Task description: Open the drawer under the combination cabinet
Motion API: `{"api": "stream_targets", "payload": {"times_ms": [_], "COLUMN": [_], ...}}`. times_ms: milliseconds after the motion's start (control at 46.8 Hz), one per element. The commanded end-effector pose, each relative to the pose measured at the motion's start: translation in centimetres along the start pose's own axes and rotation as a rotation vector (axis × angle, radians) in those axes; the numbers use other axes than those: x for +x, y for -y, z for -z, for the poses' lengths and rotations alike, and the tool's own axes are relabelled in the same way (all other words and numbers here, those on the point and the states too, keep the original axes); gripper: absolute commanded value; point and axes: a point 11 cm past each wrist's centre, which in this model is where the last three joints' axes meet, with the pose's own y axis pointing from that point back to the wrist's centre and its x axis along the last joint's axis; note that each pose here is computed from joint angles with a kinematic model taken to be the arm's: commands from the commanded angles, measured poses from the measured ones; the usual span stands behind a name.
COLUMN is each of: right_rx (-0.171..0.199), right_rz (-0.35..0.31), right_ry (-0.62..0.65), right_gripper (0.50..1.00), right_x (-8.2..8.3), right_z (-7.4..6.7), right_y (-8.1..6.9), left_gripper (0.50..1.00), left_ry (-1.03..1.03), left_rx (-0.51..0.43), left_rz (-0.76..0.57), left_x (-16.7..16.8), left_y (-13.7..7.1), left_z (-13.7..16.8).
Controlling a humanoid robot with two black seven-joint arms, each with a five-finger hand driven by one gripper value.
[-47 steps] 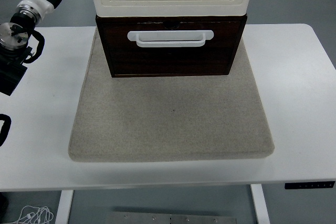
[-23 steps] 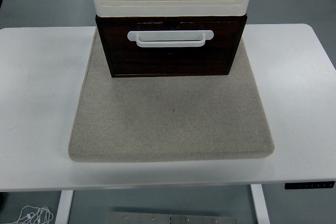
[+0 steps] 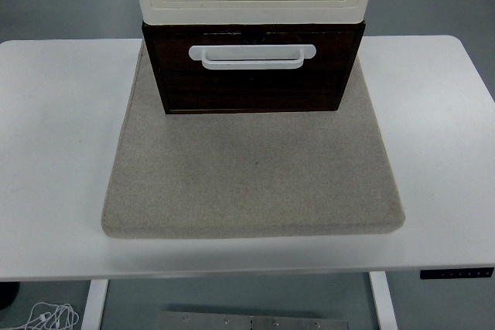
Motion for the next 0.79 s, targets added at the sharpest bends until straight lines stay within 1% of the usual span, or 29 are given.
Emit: {"api": "stream_targets", "payload": {"times_ms": [0,107,171,235,385,491,598,684,769], "right_rx": [0.0,0.0,0.0,0.0,0.0,0.0,0.0,0.0,0.001], "right_rz": [-0.001,-0.001,0.001,-0.001,-0.001,0.001,0.001,0.001,-0.001], "right_ry": [0.0,0.0,0.0,0.0,0.0,0.0,0.0,0.0,0.0], "right_gripper": [0.928,0.926,0.926,0.928,0.928,0.926,0.926,0.926,0.928], "right_x": [0.0,0.0,0.0,0.0,0.0,0.0,0.0,0.0,0.0], "right_z": [0.0,0.0,0.0,0.0,0.0,0.0,0.0,0.0,0.1], "right_y": [0.0,0.0,0.0,0.0,0.0,0.0,0.0,0.0,0.0], "left_gripper": [1.0,1.0,1.0,1.0,1.0,1.0,1.0,1.0,1.0], "left_ry": [0.067,0.121,0.153,0.194,0.289,0.392,0.481,0.557,0.622], "left_rx": [0.005,0.016,0.027,0.062,0.146,0.219,0.305,0.401,0.466], "left_rz": [0.092,0.224,0.295,0.376,0.561,0.698,0.795,0.84,0.88], "left_x": [-3.1,-7.5,-9.7,-12.3,-17.7,-21.3,-23.4,-23.7,-23.8], "left_y": [0.6,1.1,0.9,0.6,-1.3,-3.6,-5.6,-7.0,-8.3], "left_z": [-0.8,-0.7,-0.5,0.6,3.4,6.2,9.0,11.7,13.9]}}
